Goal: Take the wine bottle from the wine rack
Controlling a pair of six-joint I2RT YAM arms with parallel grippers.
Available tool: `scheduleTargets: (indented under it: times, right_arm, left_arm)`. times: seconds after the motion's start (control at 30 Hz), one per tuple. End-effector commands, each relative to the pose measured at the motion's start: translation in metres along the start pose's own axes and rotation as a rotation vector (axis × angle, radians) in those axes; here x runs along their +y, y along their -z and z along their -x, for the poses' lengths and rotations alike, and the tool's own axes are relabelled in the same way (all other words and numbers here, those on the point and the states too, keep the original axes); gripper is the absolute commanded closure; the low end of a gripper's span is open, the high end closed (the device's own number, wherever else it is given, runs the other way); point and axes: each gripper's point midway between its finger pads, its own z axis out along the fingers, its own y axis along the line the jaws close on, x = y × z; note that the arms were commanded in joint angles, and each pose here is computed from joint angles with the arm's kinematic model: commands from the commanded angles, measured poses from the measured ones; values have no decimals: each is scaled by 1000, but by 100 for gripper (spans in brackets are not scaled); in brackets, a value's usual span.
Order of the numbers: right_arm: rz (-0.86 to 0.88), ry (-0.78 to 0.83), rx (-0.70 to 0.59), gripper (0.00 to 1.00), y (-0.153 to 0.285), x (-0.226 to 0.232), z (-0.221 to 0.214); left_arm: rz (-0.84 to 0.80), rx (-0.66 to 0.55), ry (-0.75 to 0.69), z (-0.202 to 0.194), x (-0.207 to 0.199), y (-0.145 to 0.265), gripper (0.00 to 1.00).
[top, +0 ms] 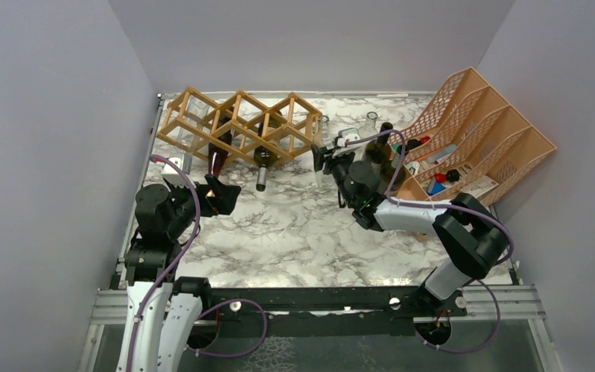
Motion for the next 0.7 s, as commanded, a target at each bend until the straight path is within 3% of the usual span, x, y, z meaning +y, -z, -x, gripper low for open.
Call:
scheduleTargets:
  times: [0.0, 0.27, 0.67]
  right_arm:
    - [5, -1, -188, 69, -8, -4, 29]
    - [-7, 13, -179, 69, -8, -7, 19]
    - [214, -20, -24, 68, 15, 28, 9]
  left_arm:
    - [-27, -23, -5, 4, -4, -1, 4]
    - [-26, -28, -6, 5, -3, -1, 4]
    - [-25, -31, -4, 6, 0, -2, 4]
